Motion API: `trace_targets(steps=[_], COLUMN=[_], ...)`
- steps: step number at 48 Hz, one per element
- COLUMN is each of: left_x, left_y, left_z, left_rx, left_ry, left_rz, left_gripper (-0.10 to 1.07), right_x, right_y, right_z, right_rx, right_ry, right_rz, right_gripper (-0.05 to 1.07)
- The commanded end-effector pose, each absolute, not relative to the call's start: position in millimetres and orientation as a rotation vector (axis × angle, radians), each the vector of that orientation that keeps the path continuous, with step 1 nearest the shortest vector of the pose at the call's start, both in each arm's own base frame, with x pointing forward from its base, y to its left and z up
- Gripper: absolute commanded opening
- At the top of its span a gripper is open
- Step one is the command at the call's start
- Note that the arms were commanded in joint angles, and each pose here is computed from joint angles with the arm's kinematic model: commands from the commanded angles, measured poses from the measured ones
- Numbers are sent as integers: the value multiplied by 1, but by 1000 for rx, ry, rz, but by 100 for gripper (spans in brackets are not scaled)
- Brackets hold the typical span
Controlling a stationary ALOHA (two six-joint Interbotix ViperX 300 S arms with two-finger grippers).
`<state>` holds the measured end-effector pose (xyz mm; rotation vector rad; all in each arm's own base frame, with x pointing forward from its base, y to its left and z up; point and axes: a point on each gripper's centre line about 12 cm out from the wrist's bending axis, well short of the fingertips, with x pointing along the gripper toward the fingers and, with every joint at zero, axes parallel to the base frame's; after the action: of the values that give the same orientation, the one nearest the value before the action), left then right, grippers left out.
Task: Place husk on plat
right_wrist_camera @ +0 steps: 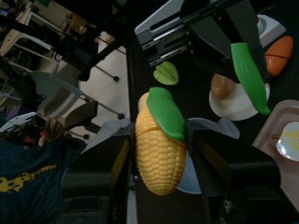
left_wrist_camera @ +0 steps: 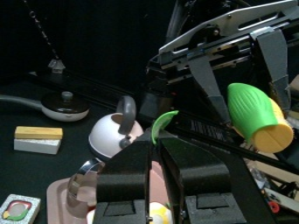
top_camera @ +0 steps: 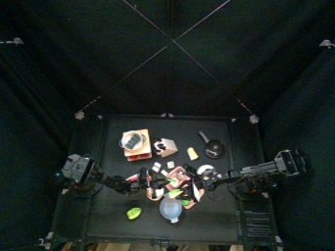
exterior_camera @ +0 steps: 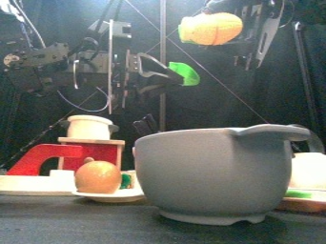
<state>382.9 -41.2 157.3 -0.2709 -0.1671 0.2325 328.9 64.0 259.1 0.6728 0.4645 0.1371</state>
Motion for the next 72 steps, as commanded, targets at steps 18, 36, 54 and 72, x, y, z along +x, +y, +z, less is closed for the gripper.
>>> trace_targets(steps=[18, 36, 54, 72], left_x=[397, 438, 482, 502], left_y=[-67, -97, -95, -70], left_z=[152, 153, 151, 151], left_rx=[-230, -151, -150, -203], left_ry=[-4, 134, 207, 223], left_rz=[57, -105, -102, -22], left_gripper=[50, 52, 63, 71], right_x=[307, 278, 269, 261], right_y=[38, 9, 11, 11], right_z=[277, 248, 244, 244], right_rx=[654, 635, 538, 518], right_ry=[379, 411, 417, 406], right_rz=[-3, -202, -197, -185], right_gripper=[70, 70, 70, 70])
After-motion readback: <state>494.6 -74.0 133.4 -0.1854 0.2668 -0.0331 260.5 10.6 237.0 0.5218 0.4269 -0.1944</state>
